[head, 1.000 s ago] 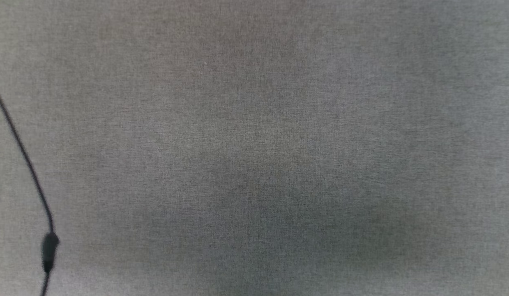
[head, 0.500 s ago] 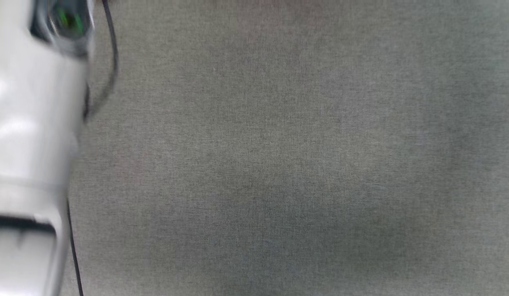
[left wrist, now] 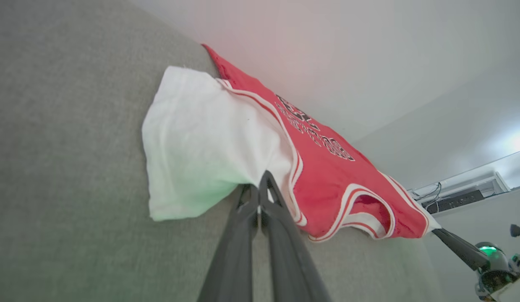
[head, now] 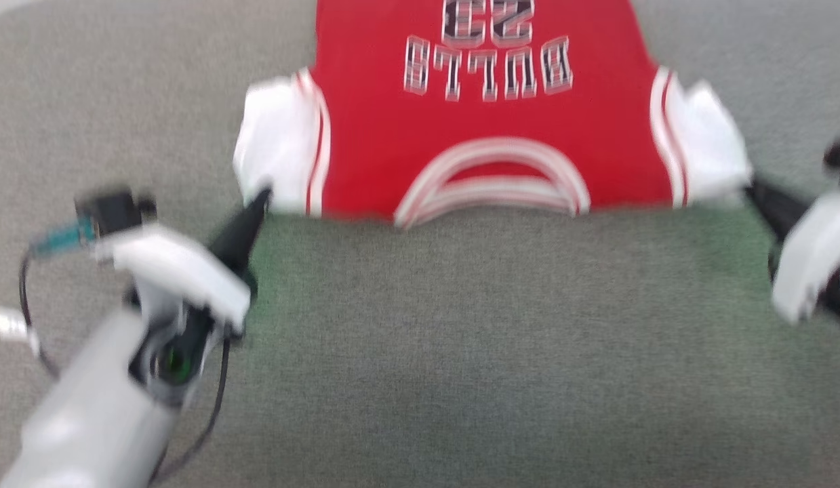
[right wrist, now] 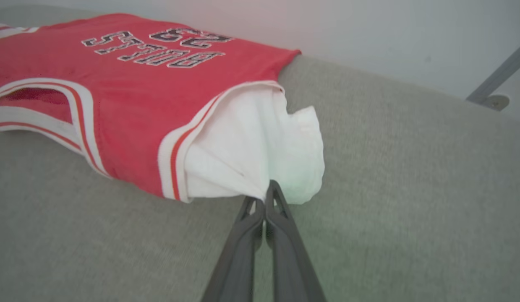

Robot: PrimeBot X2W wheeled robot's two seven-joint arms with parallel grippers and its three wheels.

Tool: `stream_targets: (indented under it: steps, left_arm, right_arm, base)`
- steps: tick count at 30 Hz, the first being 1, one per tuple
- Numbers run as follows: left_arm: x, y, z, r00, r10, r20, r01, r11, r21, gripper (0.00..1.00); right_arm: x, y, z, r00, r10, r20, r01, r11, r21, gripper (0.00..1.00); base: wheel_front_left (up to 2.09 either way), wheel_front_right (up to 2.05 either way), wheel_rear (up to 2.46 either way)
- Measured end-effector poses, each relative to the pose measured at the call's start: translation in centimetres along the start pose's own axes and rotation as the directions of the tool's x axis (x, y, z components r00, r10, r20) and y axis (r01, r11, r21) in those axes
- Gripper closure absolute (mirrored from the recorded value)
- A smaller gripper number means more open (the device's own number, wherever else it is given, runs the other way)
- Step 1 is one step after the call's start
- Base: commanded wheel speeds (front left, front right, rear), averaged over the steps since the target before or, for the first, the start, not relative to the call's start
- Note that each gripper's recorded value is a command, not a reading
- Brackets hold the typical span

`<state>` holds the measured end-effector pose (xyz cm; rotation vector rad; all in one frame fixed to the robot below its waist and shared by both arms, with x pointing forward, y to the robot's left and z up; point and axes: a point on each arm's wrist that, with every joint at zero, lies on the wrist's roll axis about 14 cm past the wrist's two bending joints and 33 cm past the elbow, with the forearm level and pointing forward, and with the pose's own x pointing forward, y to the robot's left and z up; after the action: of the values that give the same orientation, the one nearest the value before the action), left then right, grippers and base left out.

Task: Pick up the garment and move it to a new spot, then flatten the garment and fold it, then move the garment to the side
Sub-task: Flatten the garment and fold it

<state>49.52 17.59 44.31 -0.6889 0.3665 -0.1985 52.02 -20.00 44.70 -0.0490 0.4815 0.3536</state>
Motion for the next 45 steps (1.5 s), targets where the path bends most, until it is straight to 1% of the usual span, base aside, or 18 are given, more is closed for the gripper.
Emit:
stream_targets:
  steps: [2, 5, 7, 9, 11, 13, 16, 19, 26, 30, 32, 35, 37, 40, 41, 42, 44, 45]
  left_arm:
    - [-2.1, 0.6, -1.7, 0.999, 0.011, -0.035, -0.012, 1.0, -0.02, 1.0]
    - [-4.9, 1.2, -3.2, 0.997, 0.017, -0.078, -0.019, 1.0, -0.019, 1.0]
    - [-6.7, 1.6, -4.2, 0.993, 0.02, -0.113, -0.021, 1.0, -0.011, 1.0]
    - [-8.4, 1.9, -4.8, 0.991, 0.026, -0.128, -0.029, 0.999, -0.024, 1.0]
    - [-10.2, 2.3, -5.7, 0.987, 0.031, -0.159, -0.035, 0.999, -0.016, 1.0]
    - [-11.9, 2.6, -6.5, 0.981, 0.04, -0.191, -0.042, 0.999, -0.01, 1.0]
    - [-14.0, 2.9, -7.0, 0.977, 0.047, -0.208, -0.05, 0.999, -0.01, 1.0]
    - [-15.4, 3.4, -6.8, 0.978, 0.085, -0.188, -0.089, 0.996, -0.012, 1.0]
    - [-18.1, 2.2, -8.6, 0.97, 0.093, -0.224, -0.105, 0.994, -0.042, 1.0]
    - [-18.6, 2.4, -8.2, 0.97, 0.113, -0.215, -0.123, 0.992, -0.035, 1.0]
    - [-18.5, 2.3, -8.6, 0.967, 0.112, -0.229, -0.124, 0.991, -0.04, 1.0]
    - [-17.6, 2.4, -9.1, 0.966, 0.109, -0.236, -0.126, 0.99, -0.058, 1.0]
    - [-16.9, 2.9, -9.7, 0.96, 0.119, -0.255, -0.136, 0.99, -0.049, 1.0]
    - [-16.0, 3.3, -11.0, 0.951, 0.123, -0.283, -0.144, 0.988, -0.054, 1.0]
    - [-15.8, 3.5, -11.5, 0.946, 0.126, -0.3, -0.146, 0.988, -0.046, 1.0]
    - [-15.7, 3.7, -11.8, 0.942, 0.132, -0.309, -0.15, 0.988, -0.038, 1.0]
    - [-15.3, 4.0, -12.1, 0.94, 0.139, -0.312, -0.156, 0.987, -0.031, 1.0]
    - [-15.1, 4.0, -12.2, 0.94, 0.135, -0.313, -0.152, 0.988, -0.03, 1.0]
  right_arm:
    - [-2.2, 0.9, -1.8, 0.998, 0.024, -0.057, -0.023, 1.0, 0.019, 1.0]
    - [-5.5, 1.7, -3.9, 0.991, 0.04, -0.131, -0.037, 0.999, 0.028, 1.0]
    - [-7.5, 2.3, -5.3, 0.98, 0.048, -0.195, -0.046, 0.999, 0.015, 1.0]
    - [-9.5, 3.5, -7.0, 0.959, 0.069, -0.275, -0.068, 0.998, 0.014, 1.0]
    - [-11.3, 4.4, -8.0, 0.943, 0.086, -0.321, -0.079, 0.996, 0.033, 1.0]
    - [-12.8, 5.1, -8.5, 0.927, 0.091, -0.363, -0.087, 0.996, 0.028, 1.0]
    - [-14.7, 5.8, -9.1, 0.908, 0.098, -0.407, -0.083, 0.995, 0.054, 1.0]
    - [-15.9, 6.7, -8.9, 0.907, 0.108, -0.407, -0.08, 0.993, 0.086, 1.0]
    - [-18.5, 8.3, -9.1, 0.882, 0.131, -0.452, -0.092, 0.99, 0.109, 1.0]
    - [-18.6, 8.4, -8.8, 0.883, 0.136, -0.449, -0.091, 0.989, 0.12, 1.0]
    - [-18.4, 8.5, -9.2, 0.875, 0.147, -0.462, -0.097, 0.987, 0.13, 1.0]
    - [-17.6, 9.0, -10.5, 0.845, 0.179, -0.504, -0.12, 0.982, 0.148, 1.0]
    - [-16.7, 8.8, -11.2, 0.83, 0.19, -0.525, -0.119, 0.979, 0.166, 1.0]
    - [-15.7, 8.3, -12.8, 0.798, 0.185, -0.573, -0.112, 0.981, 0.161, 1.0]
    - [-15.5, 8.2, -13.7, 0.78, 0.182, -0.599, -0.112, 0.982, 0.153, 1.0]
    - [-15.2, 8.1, -14.3, 0.773, 0.177, -0.609, -0.108, 0.983, 0.149, 1.0]
    - [-14.8, 8.3, -15.8, 0.746, 0.185, -0.64, -0.109, 0.982, 0.157, 1.0]
    - [-14.5, 8.4, -16.1, 0.745, 0.19, -0.64, -0.11, 0.98, 0.163, 1.0]
  base:
    - [0.0, 0.0, 0.0]
    - [0.0, 0.0, 0.0]
    - [0.0, 0.0, 0.0]
    - [0.0, 0.0, 0.0]
    - [0.0, 0.0, 0.0]
    - [0.0, 0.0, 0.0]
    - [0.0, 0.0, 0.0]
    - [0.0, 0.0, 0.0]
    - [0.0, 0.0, 0.0]
    - [0.0, 0.0, 0.0]
    - [0.0, 0.0, 0.0]
    - [0.0, 0.0, 0.0]
    - [0.0, 0.0, 0.0]
    - [0.0, 0.0, 0.0]
    - [0.0, 0.0, 0.0]
    - [0.0, 0.0, 0.0]
    - [0.0, 0.0, 0.0]
    - [0.0, 0.0, 0.0]
